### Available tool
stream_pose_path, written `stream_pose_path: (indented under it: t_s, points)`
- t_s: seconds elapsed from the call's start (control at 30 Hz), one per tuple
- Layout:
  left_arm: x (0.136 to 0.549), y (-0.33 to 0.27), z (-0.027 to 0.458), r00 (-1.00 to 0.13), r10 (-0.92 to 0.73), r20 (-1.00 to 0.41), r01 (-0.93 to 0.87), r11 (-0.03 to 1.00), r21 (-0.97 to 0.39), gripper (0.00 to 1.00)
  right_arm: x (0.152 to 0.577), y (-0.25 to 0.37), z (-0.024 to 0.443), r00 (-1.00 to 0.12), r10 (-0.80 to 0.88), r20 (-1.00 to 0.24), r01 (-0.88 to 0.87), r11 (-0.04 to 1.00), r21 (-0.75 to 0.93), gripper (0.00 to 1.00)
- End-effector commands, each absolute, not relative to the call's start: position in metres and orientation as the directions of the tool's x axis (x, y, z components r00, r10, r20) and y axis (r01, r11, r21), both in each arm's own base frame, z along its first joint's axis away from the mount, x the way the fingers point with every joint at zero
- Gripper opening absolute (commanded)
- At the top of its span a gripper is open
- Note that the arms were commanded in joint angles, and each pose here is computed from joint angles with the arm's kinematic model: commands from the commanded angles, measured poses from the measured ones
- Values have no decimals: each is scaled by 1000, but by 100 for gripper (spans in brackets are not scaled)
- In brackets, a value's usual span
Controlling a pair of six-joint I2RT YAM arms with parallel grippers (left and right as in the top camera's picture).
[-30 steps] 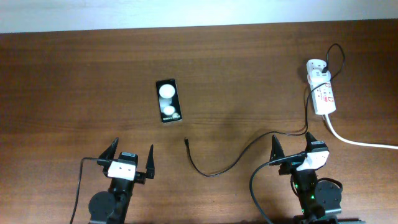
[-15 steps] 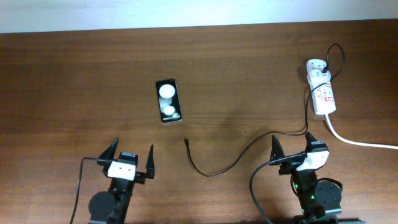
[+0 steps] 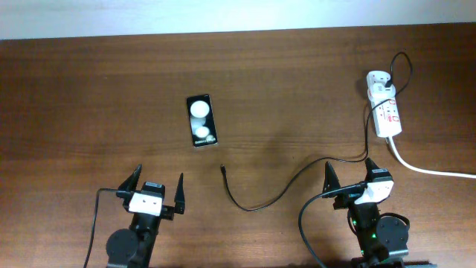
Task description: Plug charger to phone and switch on socket
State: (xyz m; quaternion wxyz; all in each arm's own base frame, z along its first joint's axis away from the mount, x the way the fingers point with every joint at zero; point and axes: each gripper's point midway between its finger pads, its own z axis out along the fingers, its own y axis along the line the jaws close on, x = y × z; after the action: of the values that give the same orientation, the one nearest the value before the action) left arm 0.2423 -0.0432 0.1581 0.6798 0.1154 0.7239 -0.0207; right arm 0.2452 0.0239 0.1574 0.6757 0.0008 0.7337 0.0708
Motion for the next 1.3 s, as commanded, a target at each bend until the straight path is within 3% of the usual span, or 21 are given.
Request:
stream_pose_path:
  t_s: [0.0, 0.17, 0.3, 0.5, 0.67, 0.83, 1.1, 1.17, 1.23, 1.27]
  points:
    - [243, -40, 156, -56, 138, -989, 180, 976, 126, 99, 245, 25, 156, -87, 97, -991, -97, 990, 105, 99]
    - [243, -40, 156, -56, 137, -989, 180, 976, 125, 99, 245, 25, 156, -87, 97, -991, -97, 990, 105, 99]
    - [234, -54, 196, 13, 58, -998, 259, 964, 60, 99, 245, 25, 156, -87, 97, -991, -97, 990, 105, 99]
    - [215, -51, 262, -64, -26, -998, 252, 967, -41, 99, 245, 25, 156, -87, 97, -991, -97, 990, 105, 99]
    - [236, -63, 307, -285, -35, -958, 277, 954, -117, 99, 245, 25, 156, -87, 97, -991, -97, 990, 105, 98]
    - [272, -88, 295, -630, 18, -777, 311, 922, -231, 99, 245, 25, 156, -87, 97, -991, -97, 990, 105, 99]
    - [332, -110, 219, -801, 44, -597, 292, 899, -326, 97, 245, 25, 156, -87, 97, -991, -97, 990, 105, 99]
    - [336, -111, 203, -831, 48, -555, 278, 899, -337, 61, 245, 25, 156, -87, 97, -991, -97, 990, 105, 99]
    - [334, -115, 192, -857, 53, -513, 274, 890, -365, 13, 245, 25, 156, -87, 97, -991, -96, 990, 105, 99]
    - [335, -115, 189, -861, 53, -506, 269, 892, -364, 12, 245, 25, 156, -87, 97, -991, -97, 990, 105, 99]
